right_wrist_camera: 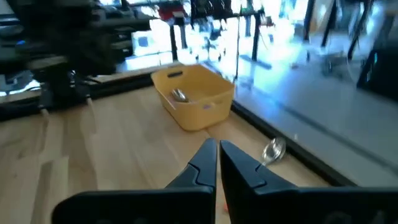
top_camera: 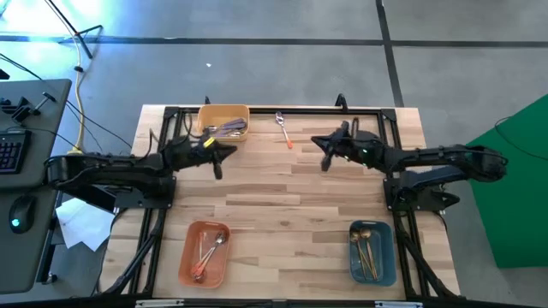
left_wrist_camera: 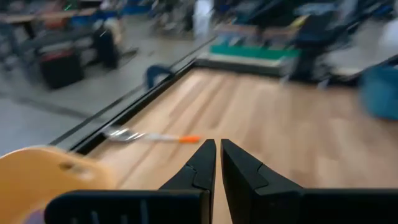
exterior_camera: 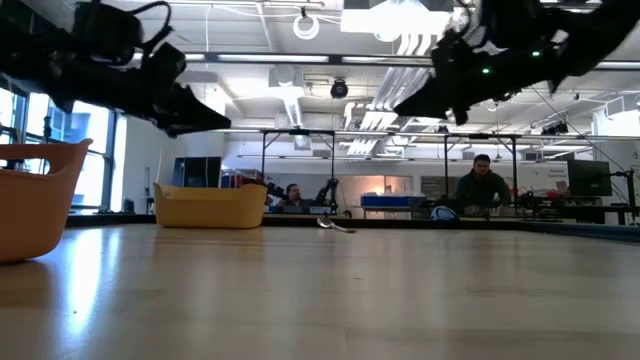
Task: Sort silverware by color (type)
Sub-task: Put the orange spoon into the orange bin
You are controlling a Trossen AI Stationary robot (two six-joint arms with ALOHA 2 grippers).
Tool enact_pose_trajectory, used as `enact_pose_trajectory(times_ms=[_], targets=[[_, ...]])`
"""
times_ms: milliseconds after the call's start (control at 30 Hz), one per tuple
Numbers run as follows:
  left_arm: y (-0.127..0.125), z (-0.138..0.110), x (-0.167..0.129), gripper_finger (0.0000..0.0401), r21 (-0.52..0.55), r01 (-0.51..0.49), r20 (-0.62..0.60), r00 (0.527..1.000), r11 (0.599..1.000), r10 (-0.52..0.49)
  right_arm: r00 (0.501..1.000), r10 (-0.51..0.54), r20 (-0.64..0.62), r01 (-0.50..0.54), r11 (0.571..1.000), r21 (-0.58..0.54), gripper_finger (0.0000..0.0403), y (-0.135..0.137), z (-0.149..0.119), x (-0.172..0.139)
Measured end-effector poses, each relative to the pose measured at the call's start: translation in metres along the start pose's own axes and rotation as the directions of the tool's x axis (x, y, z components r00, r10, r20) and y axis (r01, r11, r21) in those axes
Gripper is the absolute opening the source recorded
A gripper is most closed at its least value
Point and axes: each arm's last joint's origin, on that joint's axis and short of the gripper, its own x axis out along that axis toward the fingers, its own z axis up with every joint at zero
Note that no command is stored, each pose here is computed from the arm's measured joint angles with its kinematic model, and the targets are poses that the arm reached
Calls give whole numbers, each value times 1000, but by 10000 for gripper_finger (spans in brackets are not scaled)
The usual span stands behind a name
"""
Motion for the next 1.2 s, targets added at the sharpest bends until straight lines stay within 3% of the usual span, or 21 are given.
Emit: enact_pose_trajectory(times_ms=[100,267,500,600,800,1200], targets=[[-6,-7,-6,14,-4,62,66,996,998,-62,995,-31,-97,33,999,26,28,0,4,29],[-9,-8,-9,15,-1,83,91,992,997,-82,948,-103,-301,114,993,20,92,-8,11,90],[-9,-9,-9,15,8,84,87,993,996,-84,762,-220,-609,303,952,34,162,-48,11,166],[-9,-9,-9,15,9,84,83,993,996,-84,700,-196,-686,317,947,52,168,-64,6,190],[-9,-9,-9,15,8,84,83,993,996,-84,636,-132,-761,293,953,79,169,-75,0,225],[-9,-9,-9,15,8,83,82,993,997,-83,496,-48,-867,322,937,133,159,-85,-19,260]])
